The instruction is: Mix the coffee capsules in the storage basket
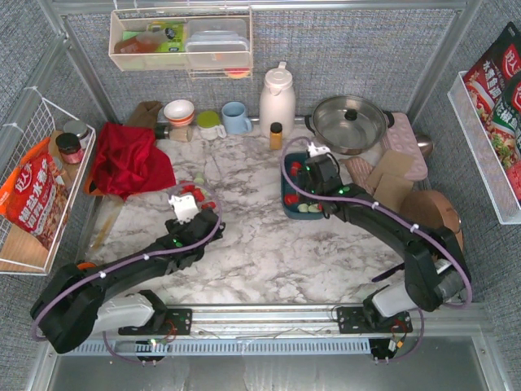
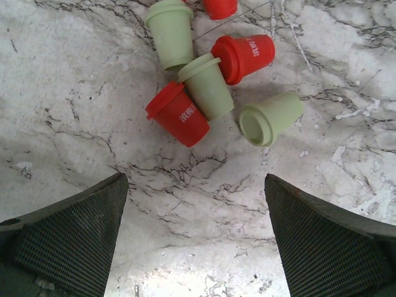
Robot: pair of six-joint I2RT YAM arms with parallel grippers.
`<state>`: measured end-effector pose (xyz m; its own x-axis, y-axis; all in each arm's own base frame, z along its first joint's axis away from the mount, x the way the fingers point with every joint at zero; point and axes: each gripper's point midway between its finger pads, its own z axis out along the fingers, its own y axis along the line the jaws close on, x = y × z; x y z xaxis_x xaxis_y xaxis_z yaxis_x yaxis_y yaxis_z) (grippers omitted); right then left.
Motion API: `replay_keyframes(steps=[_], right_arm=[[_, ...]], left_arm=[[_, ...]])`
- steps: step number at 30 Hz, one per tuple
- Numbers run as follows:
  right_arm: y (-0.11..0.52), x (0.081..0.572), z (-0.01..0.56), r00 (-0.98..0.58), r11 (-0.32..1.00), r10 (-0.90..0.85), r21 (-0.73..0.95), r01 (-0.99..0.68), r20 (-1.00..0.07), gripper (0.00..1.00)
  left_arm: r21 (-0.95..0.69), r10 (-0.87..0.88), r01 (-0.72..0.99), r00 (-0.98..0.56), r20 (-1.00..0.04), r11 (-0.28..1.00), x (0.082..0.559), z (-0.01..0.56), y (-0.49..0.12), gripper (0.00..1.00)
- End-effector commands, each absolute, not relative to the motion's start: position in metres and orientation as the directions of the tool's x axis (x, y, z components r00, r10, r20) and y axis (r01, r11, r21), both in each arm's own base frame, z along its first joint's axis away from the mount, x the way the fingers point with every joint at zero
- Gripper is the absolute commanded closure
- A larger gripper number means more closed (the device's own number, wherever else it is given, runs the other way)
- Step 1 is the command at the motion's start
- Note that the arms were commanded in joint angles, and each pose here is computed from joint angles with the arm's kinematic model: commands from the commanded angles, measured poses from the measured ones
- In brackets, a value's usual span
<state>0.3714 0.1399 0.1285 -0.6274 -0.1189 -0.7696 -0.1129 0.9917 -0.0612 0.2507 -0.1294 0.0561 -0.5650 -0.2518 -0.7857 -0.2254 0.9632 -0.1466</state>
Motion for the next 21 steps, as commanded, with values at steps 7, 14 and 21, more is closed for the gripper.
replay_keyframes(steps=[7,14,21], right_arm=[[0.135,0.359,0.1,-0.668,0.953,0.269,0.292,0.081,-0.693,0.29],[0.155,0.374,0.07,-0.737,0.923,0.292,0.382,0.049,-0.609,0.28],[0.162,0.385,0.064,-0.748,0.922,0.26,0.387,0.004,-0.611,0.28]], left_arm=[[-0.133,-0.247,-0.231,-0.587,-0.771,0.964,0.253,0.053,-0.129,0.0],[-0.124,-0.25,-0.245,-0.594,-0.765,0.961,0.251,0.042,-0.123,0.0],[-0.115,-0.257,-0.268,-0.591,-0.764,0.957,0.251,0.038,-0.113,0.0]])
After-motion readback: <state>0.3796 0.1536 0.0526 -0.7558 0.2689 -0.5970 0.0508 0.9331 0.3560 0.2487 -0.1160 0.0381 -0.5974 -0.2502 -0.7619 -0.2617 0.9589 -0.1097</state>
